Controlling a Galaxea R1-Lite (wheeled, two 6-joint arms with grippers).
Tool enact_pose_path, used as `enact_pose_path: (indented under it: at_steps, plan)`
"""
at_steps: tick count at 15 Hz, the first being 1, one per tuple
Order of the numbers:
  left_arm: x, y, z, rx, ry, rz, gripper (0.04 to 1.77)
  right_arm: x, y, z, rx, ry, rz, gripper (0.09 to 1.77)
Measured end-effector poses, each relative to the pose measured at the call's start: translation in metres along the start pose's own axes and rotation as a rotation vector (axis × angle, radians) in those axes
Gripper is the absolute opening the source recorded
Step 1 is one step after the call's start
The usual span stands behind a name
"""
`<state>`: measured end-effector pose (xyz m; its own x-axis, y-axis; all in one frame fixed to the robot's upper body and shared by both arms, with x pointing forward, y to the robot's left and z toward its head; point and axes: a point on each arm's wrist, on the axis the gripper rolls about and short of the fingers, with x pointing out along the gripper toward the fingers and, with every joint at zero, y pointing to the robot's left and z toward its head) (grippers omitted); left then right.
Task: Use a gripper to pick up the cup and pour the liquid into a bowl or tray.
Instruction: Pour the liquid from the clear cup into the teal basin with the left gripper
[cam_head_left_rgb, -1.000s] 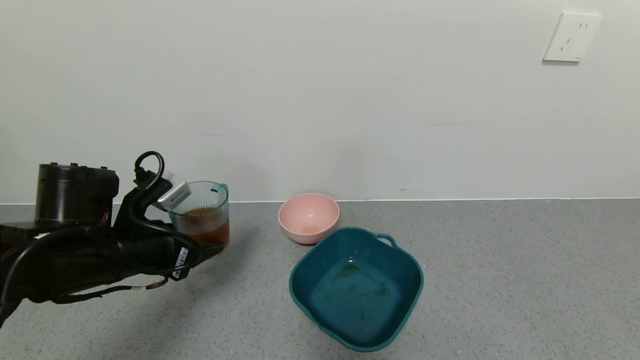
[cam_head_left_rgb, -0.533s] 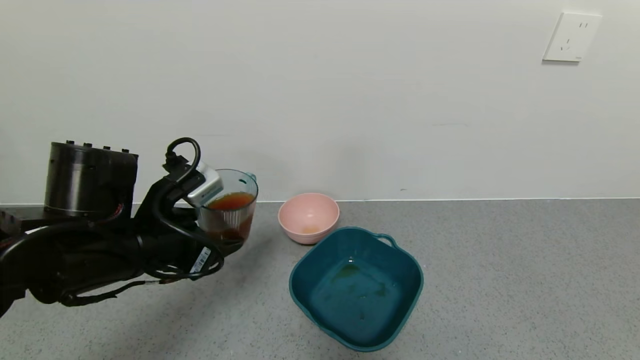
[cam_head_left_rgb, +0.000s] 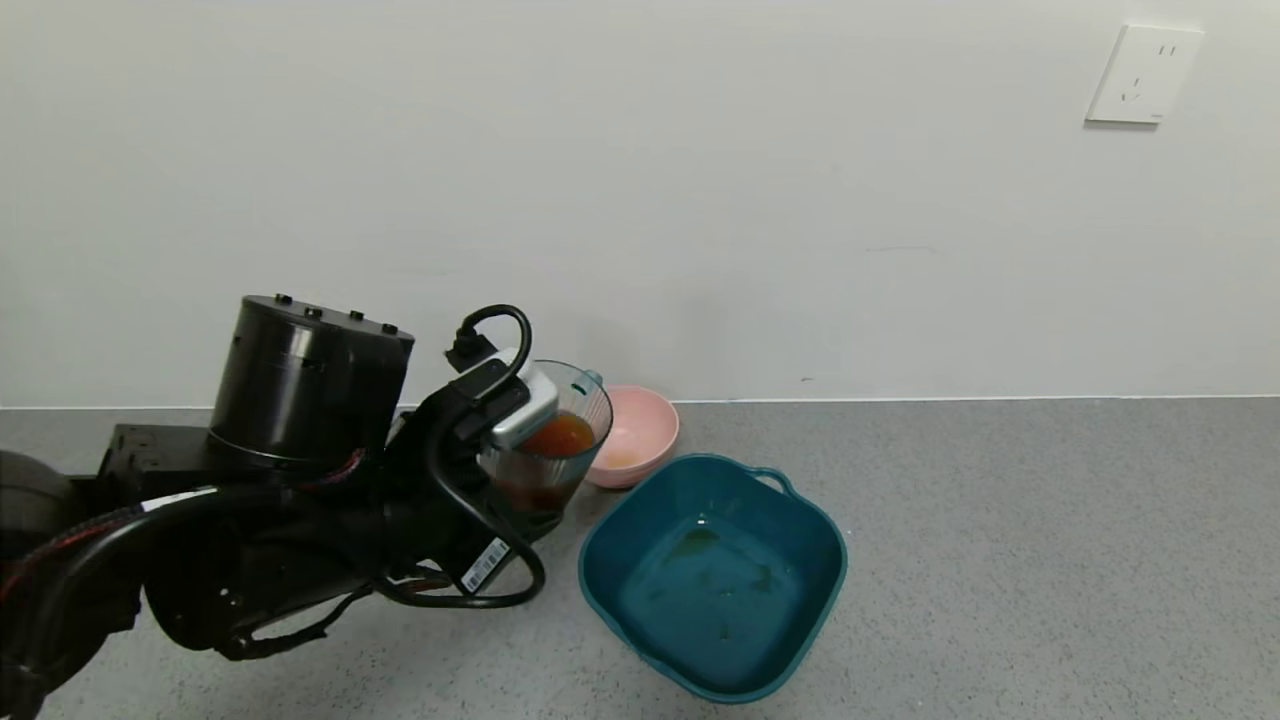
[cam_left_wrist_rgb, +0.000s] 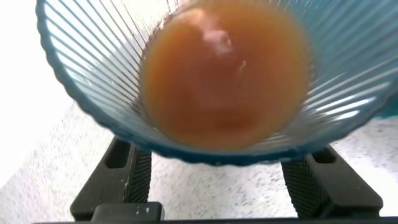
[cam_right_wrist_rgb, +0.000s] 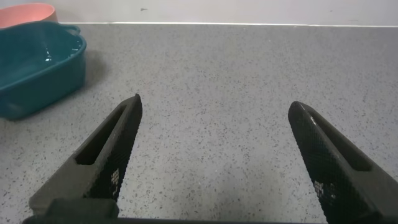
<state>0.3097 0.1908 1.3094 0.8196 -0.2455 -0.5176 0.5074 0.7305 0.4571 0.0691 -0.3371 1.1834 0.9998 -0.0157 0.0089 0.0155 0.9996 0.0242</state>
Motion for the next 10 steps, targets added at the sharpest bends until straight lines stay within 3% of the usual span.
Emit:
enact_pose_path:
  at_steps: [6, 10]
  plan:
    - [0.019, -0.021, 0.012, 0.096, 0.069, -0.025, 1.2, 0.0, 0.0, 0.0, 0.0, 0.0, 0.0, 1.71]
    - [0.032, -0.025, 0.015, 0.216, 0.131, -0.039, 1.2, 0.0, 0.0, 0.0, 0.0, 0.0, 0.0, 1.71]
